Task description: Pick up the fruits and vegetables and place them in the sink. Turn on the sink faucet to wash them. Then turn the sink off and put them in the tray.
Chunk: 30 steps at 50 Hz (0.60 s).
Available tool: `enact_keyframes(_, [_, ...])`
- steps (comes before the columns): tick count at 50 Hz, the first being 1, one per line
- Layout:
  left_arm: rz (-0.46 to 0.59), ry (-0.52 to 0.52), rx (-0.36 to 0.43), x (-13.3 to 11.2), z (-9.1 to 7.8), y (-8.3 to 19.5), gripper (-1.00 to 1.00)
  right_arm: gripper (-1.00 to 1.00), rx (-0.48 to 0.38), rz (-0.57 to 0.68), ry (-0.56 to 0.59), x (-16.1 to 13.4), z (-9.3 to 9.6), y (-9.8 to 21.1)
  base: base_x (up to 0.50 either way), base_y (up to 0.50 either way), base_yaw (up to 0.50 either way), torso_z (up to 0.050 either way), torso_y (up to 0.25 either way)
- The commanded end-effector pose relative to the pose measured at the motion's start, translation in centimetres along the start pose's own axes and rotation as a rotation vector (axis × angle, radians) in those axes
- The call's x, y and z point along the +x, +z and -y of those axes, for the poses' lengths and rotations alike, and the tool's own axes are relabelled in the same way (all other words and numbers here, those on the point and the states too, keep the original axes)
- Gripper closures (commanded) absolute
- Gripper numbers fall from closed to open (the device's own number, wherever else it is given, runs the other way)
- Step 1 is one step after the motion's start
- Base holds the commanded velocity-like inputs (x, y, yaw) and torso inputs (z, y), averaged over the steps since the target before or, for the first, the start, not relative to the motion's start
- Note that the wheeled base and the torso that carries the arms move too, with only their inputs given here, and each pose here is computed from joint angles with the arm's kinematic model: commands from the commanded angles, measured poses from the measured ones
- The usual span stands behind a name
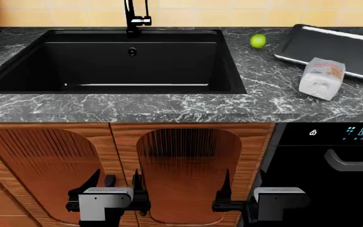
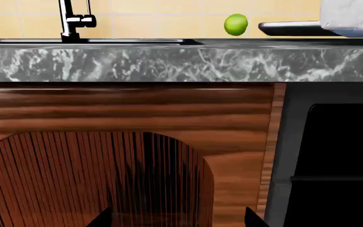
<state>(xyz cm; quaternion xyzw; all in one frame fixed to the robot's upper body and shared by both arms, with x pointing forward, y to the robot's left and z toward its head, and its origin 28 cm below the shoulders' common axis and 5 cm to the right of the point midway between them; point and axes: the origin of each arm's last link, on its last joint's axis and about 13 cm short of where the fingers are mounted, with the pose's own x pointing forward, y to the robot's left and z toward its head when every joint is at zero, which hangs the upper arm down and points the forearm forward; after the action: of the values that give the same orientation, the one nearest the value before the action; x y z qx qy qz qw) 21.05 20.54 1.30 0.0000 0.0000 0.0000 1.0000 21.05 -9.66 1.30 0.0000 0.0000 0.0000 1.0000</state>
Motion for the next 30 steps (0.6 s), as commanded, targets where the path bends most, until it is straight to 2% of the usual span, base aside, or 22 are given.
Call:
enact_keyframes(1, [0.003, 0.0, 0.0, 0.0, 0.0, 0.2, -1.0, -1.0, -0.003, 0.0, 0.0, 0.0, 0.0, 0.1, 0.0, 0.0, 0.0, 0.0, 0.0])
enact_keyframes(4, [0.017, -0.011, 0.028, -0.1, 0.1, 1.0, -1.0, -1.0, -0.008, 0.007, -0.002, 0.0, 0.0, 0.6, 0.0, 0.0, 0.0, 0.0, 0.0])
enact_keyframes(9, [0.02, -0.007, 0.031, 0.3, 0.1, 2.2, -1.0, -1.0, -0.016, 0.015, -0.001, 0.3, 0.2, 1.1, 0.0, 0.0, 0.0, 0.0, 0.0])
enact_keyframes(13, [0.063, -0.008, 0.035, 0.4, 0.1, 4.4, -1.0, -1.0, -0.037, 0.036, 0.008, 0.5, 0.4, 2.5, 0.0, 0.0, 0.0, 0.0, 0.0])
enact_keyframes(15, [0.099, -0.028, 0.067, 0.4, 0.2, 5.9, -1.0, -1.0, -0.049, 0.044, 0.012, 0.5, 0.5, 3.5, 0.0, 0.0, 0.0, 0.043, 0.0])
enact_keyframes(20, [0.135, -0.055, 0.089, 0.8, 0.3, 9.0, -1.0, -1.0, -0.06, 0.069, 0.01, 0.5, 1.0, 6.0, 0.0, 0.0, 0.0, 0.05, 0.0])
enact_keyframes(24, [0.134, -0.055, 0.078, 1.2, -0.1, 10.9, -1.0, -1.0, -0.072, 0.09, 0.025, 0.5, 1.4, 8.5, 0.0, 0.0, 0.0, 0.05, 0.0])
enact_keyframes(26, [0.124, -0.05, 0.045, 1.6, -0.6, 11.8, -1.0, -1.0, -0.071, 0.104, 0.031, 0.6, 1.6, 9.7, 0.0, 0.0, 0.0, 0.05, 0.0])
enact_keyframes(30, [0.137, -0.049, 0.044, 1.7, -1.1, 13.1, -1.0, -1.0, -0.07, 0.142, 0.035, 0.8, 2.1, 11.9, 0.0, 0.0, 0.0, 0.05, 0.0])
